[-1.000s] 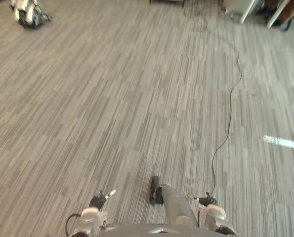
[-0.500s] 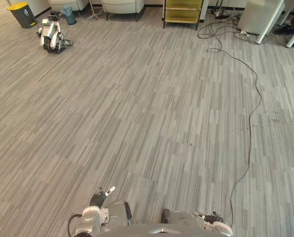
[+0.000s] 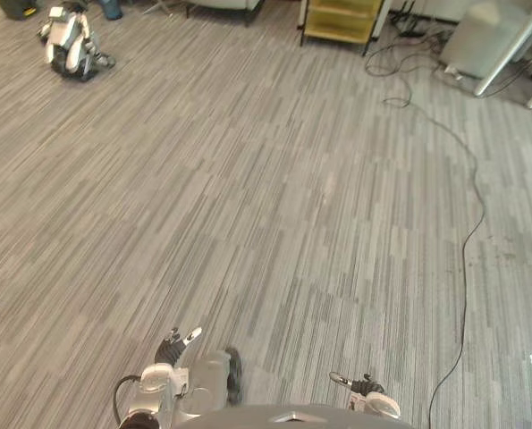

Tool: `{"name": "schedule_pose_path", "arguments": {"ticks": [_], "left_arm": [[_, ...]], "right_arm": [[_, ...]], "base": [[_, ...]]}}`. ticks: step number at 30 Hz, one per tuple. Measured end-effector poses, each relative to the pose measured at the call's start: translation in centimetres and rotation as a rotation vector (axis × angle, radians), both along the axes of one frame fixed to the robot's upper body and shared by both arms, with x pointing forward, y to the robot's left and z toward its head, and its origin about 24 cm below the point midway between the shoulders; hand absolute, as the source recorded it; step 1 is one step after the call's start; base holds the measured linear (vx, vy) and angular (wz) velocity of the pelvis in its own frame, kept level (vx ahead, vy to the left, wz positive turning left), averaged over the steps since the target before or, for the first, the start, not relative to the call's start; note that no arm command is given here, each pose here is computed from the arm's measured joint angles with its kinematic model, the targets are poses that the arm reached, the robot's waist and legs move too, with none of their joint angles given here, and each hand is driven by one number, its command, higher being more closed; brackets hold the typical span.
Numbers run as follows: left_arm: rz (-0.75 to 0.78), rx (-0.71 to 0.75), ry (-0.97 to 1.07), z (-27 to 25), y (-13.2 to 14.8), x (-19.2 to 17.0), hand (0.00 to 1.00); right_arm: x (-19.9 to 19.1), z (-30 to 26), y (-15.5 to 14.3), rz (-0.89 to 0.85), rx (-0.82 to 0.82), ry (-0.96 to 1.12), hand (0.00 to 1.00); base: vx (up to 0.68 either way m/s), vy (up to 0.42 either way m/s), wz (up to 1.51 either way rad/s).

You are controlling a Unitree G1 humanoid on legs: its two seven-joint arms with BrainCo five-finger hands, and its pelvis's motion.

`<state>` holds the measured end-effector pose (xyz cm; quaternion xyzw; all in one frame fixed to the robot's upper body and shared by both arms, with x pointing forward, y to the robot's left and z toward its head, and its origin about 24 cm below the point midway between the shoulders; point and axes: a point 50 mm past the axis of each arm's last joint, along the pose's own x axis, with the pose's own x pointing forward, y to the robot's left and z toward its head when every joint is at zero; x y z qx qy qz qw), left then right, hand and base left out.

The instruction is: Pick up cushions and gather them together orderly.

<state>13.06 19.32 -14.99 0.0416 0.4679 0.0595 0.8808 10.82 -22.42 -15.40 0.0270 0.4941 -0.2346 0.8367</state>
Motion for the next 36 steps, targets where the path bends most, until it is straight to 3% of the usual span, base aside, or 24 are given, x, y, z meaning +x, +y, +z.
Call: {"name": "schedule_pose_path", "arguments": {"ticks": [11,15,19,36], "left_arm": [[-0.006,-0.016,0.056,-0.7,-1.0,-1.1,0.00],[-0.020,-0.077,0.077,-1.1,-3.4,-1.4,0.00],[-0.020,-0.101,0.067,-1.0,-3.9,-1.2,0.00],[0.007,-0.067,-0.061,0.4,-2.0,1.1,0.00]], "right_arm": [[0.3,0.4,-0.8,0.006,-0.019,-0.016,0.00],[-0.4,0.6,-2.5,-0.029,-0.044,-0.006,0.00],[-1.6,0.3,-2.7,-0.023,-0.050,0.030,0.00],[-3.3,-0.4,-1.7,-0.007,-0.040,0.097,0.00]], "base": [[0.44,-0.168,0.30],[0.50,-0.320,0.23],[0.51,-0.237,-0.05],[0.40,0.111,-0.26]]}}
